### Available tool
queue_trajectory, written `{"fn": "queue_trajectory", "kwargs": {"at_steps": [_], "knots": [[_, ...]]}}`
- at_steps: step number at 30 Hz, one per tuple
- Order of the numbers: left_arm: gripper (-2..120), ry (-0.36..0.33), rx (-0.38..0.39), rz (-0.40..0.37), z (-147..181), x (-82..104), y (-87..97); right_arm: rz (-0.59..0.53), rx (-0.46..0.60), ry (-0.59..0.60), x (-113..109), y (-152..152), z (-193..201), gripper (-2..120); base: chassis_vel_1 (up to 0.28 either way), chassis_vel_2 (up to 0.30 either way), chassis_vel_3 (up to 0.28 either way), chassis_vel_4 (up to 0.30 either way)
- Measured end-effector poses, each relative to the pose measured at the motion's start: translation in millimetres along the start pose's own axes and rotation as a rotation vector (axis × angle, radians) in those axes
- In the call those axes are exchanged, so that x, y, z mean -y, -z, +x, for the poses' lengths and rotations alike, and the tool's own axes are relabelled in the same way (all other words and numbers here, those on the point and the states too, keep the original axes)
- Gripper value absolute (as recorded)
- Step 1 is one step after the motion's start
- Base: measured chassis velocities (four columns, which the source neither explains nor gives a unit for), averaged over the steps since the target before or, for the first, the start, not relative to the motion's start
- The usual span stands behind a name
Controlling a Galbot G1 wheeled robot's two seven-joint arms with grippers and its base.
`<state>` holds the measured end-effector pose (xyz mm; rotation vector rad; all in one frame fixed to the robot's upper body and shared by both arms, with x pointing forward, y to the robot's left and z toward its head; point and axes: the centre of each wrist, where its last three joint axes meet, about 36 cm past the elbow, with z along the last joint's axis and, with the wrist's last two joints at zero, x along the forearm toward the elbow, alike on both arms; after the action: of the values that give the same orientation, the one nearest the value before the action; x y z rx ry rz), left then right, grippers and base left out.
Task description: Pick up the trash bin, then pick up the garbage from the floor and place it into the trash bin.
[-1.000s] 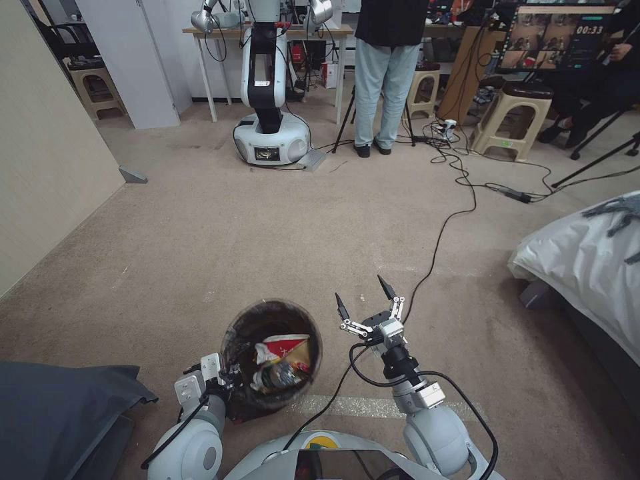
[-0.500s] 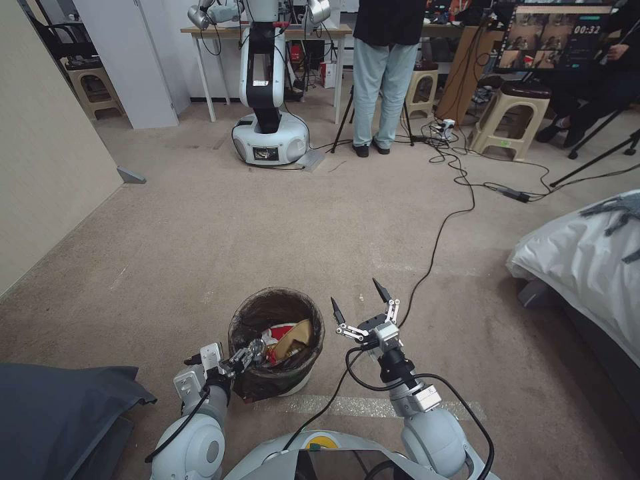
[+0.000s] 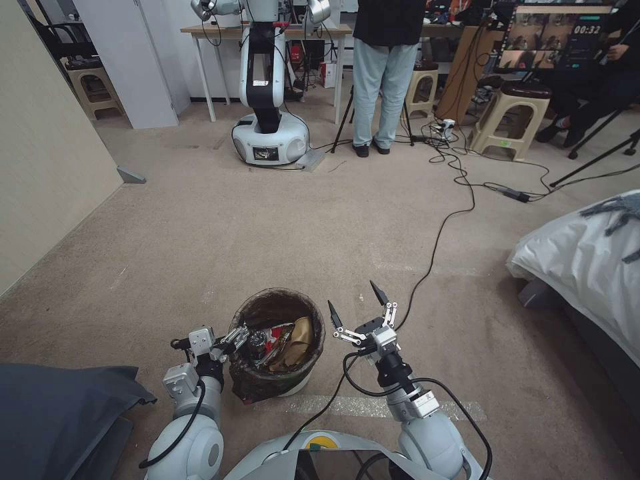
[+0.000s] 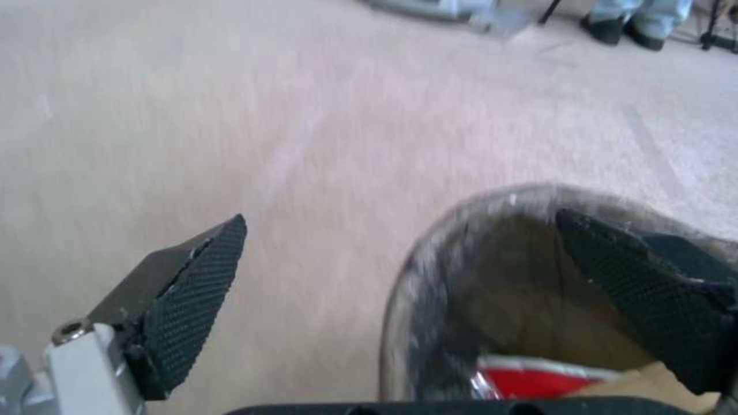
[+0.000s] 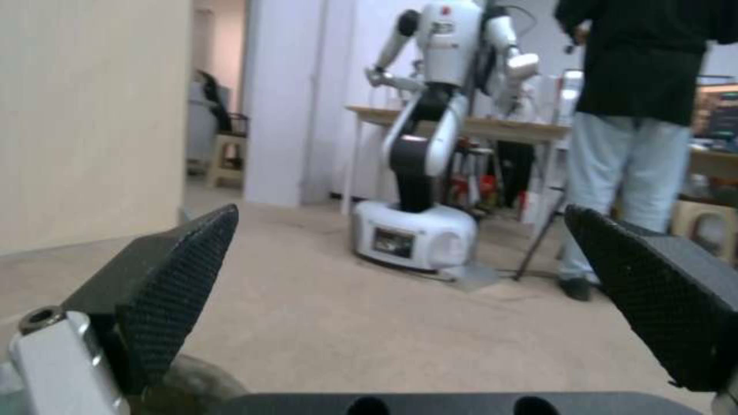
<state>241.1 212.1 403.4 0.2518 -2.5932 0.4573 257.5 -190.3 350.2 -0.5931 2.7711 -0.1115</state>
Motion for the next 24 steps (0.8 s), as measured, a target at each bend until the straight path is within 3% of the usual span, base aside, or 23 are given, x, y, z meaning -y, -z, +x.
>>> {"fn": "queue_trajectory", "kwargs": {"at_steps": [6,8,10,13,23,24], "knots": [[99,-0.001,0.006,-0.002,0.2,0.1,0.3,0.000,0.000,0.001,-0.2,-0.1,0.2,100,0.000,0.000,0.000,0.000],[100,-0.012,0.119,-0.065,4.9,0.5,2.5,-0.002,0.012,-0.002,-2.4,-0.6,0.5,100,0.000,0.000,0.000,0.000],[100,-0.012,0.130,-0.074,5.4,0.4,2.4,-0.004,0.015,-0.005,-3.1,-0.6,0.5,100,0.000,0.000,0.000,0.000],[100,-0.019,0.229,-0.186,10.2,-2.0,-1.6,0.008,0.008,-0.060,-7.8,1.1,-1.4,100,0.000,0.000,0.000,0.000],[100,-0.018,0.323,-0.297,12.9,-6.7,-10.0,0.014,-0.006,-0.116,-10.3,0.4,-3.5,100,0.000,0.000,0.000,0.000],[100,0.004,0.425,-0.343,13.5,-12.6,-16.0,0.026,-0.025,-0.160,-10.9,-1.0,-3.6,100,0.000,0.000,0.000,0.000]]}}
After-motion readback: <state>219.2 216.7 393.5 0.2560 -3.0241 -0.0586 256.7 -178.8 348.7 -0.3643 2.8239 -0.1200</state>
